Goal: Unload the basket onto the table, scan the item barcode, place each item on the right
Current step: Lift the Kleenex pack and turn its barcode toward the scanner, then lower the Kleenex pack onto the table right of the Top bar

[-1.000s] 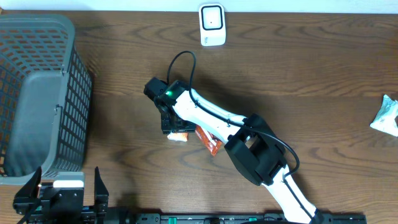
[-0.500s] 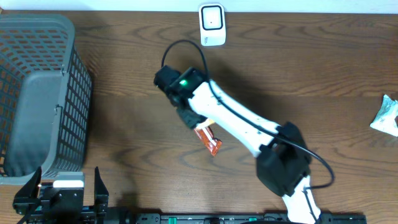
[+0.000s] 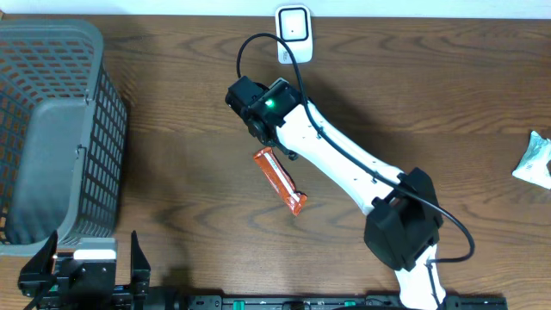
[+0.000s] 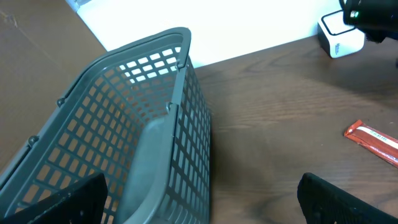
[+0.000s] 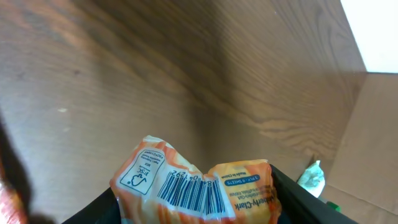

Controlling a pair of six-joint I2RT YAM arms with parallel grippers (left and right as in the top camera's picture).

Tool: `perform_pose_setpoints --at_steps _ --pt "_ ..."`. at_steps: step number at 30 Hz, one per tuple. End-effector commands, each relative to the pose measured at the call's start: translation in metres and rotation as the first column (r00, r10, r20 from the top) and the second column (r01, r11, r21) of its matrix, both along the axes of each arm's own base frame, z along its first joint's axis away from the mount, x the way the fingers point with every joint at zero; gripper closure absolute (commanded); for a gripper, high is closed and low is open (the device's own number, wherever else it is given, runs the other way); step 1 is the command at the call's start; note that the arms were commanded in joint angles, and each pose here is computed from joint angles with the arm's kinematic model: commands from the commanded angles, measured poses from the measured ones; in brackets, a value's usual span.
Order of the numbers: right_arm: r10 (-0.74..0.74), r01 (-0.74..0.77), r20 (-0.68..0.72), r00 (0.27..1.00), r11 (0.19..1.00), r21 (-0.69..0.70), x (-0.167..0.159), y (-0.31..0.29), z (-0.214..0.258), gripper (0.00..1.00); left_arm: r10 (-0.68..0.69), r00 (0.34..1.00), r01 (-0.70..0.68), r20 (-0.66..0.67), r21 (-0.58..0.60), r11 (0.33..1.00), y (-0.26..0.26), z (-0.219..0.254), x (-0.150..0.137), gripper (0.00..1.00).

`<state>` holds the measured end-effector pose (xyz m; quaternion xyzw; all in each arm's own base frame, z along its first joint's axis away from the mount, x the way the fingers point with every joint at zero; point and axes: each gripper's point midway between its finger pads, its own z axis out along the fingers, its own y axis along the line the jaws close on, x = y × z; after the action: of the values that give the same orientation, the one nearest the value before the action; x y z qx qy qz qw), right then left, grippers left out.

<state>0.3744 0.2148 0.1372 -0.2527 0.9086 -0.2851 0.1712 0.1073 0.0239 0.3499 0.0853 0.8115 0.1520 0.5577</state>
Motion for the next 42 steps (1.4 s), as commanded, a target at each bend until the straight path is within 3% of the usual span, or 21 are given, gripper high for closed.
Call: perform_pose_setpoints --at_steps 1,12,17,22,27,31,32,36,42 --pt "-0.056 0.058 0.026 0.998 0.995 -0.085 0.01 -0.022 -0.02 0.43 -0.006 1.0 0.006 0.006 0.009 1.0 0.0 0.001 -0.001 0.02" --pt "-0.086 0.084 -0.001 0.996 0.978 -0.192 -0.015 -0.053 -0.08 0.37 -0.006 1.0 0.006 0.006 0.009 1.0 0.0 0.001 -0.001 0.02" --pt "-0.073 0.066 -0.025 0.997 0.973 -0.222 -0.028 -0.054 -0.088 0.27 -0.006 1.0 0.006 0.006 0.009 1.0 0.0 0.001 -0.001 0.02" --pt "-0.024 0.021 -0.012 1.0 0.967 -0.256 -0.033 -0.044 -0.082 0.02 -0.006 1.0 0.006 0.006 0.009 1.0 0.0 0.001 -0.001 0.02" --pt "-0.112 0.103 -0.046 0.993 0.982 -0.158 -0.056 -0.032 -0.093 0.01 -0.006 1.0 0.006 0.006 0.009 1.0 0.0 0.001 -0.001 0.02" --pt "-0.201 0.203 -0.122 0.972 0.979 0.005 -0.063 -0.017 -0.113 0.6 -0.006 1.0 0.006 0.006 0.009 1.0 0.0 0.001 -0.001 0.02" --pt "-0.21 0.217 -0.131 0.969 0.975 0.044 -0.06 -0.013 -0.116 0.68 -0.006 1.0 0.006 0.006 0.009 1.0 0.0 0.001 -0.001 0.02" --pt "-0.256 0.283 -0.152 0.955 0.938 0.201 -0.04 -0.002 -0.128 0.76 -0.006 1.0 0.006 0.006 0.009 1.0 0.0 0.001 -0.001 0.02" --pt "-0.344 0.376 -0.151 0.927 0.866 0.331 -0.004 -0.015 -0.133 0.89 -0.006 1.0 0.006 0.006 0.009 1.0 0.0 0.001 -0.001 0.02"
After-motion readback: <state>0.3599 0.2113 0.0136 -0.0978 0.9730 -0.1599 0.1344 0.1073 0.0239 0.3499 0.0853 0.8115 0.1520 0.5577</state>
